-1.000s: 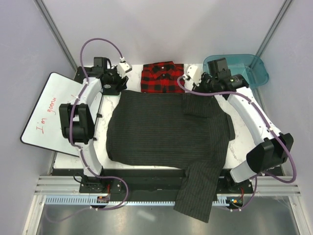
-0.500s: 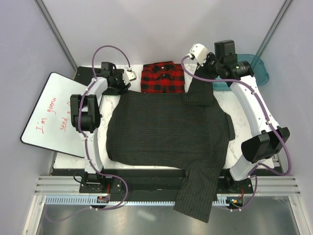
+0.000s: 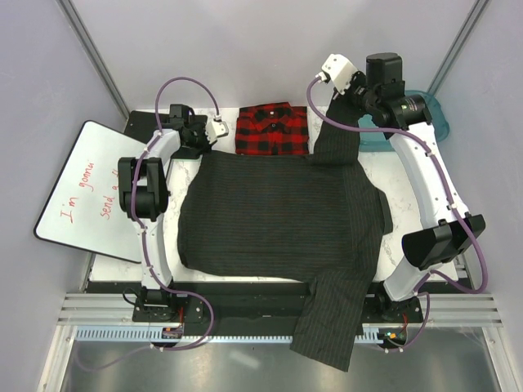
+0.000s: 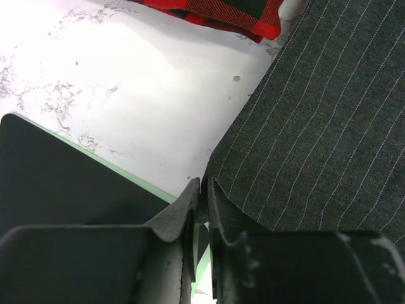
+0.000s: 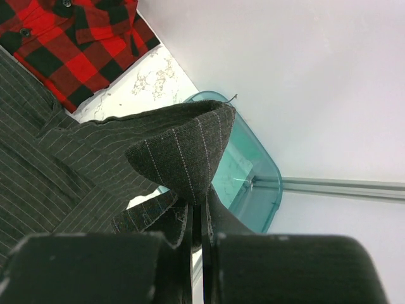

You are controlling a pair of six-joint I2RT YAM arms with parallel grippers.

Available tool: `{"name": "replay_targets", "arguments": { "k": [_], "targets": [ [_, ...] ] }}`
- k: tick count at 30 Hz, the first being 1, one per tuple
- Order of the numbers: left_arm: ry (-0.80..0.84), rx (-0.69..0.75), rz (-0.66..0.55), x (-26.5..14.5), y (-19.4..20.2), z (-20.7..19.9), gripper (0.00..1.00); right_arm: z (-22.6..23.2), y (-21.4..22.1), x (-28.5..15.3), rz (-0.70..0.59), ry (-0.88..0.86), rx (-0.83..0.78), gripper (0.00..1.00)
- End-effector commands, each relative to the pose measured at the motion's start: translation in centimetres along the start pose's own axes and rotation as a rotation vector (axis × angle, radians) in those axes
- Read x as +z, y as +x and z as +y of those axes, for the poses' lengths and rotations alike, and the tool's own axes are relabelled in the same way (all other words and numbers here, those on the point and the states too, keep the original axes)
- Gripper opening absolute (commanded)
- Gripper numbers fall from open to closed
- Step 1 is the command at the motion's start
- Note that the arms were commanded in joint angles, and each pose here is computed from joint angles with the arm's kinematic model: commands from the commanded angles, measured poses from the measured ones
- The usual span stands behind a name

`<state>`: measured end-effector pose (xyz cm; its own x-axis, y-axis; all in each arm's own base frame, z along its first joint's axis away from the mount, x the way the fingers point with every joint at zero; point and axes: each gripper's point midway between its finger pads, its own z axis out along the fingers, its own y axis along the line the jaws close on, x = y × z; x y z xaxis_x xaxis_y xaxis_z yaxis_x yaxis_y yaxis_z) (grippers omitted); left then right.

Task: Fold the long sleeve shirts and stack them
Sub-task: Fold the shirt

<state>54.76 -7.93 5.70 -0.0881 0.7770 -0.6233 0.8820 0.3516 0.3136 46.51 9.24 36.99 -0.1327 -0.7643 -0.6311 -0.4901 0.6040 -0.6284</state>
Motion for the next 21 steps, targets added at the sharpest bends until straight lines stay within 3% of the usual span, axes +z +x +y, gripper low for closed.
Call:
{"name": "replay_targets", "arguments": {
  "k": [1, 4, 12, 13, 14, 17, 21],
  "targets": [
    [0.014, 0.092, -0.011, 0.0, -0.7, 0.1, 0.12, -2.7, -1.8, -2.2, -0.05, 0.095, 0.009, 0.0],
    [0.019, 0.095, 0.002, -0.2, -0.4, -0.1, 0.1, -3.0, -2.1, -2.6, -0.059, 0.106, 0.011, 0.0],
    [0.038, 0.099, 0.031, 0.2, 0.5, -0.7, 0.23, -4.2, -3.1, -3.5, -0.092, 0.147, 0.017, 0.0],
    [0.038, 0.101, 0.035, 0.2, 0.6, -0.7, 0.23, -4.3, -3.2, -3.5, -0.094, 0.151, 0.017, 0.0],
    [0.037, 0.102, 0.034, 0.2, 0.6, -0.6, 0.14, -4.4, -3.3, -3.6, -0.096, 0.153, 0.018, 0.0],
    [0.03, 0.086, 0.018, -0.2, -0.1, -0.4, 0.04, -4.8, -3.8, -4.2, -0.113, 0.167, 0.02, 0.0],
    [0.005, 0.105, -0.02, -2.4, -2.3, -0.3, 0.02, -5.5, -4.7, -6.3, -0.144, 0.19, 0.022, 0.0]
  ]
}}
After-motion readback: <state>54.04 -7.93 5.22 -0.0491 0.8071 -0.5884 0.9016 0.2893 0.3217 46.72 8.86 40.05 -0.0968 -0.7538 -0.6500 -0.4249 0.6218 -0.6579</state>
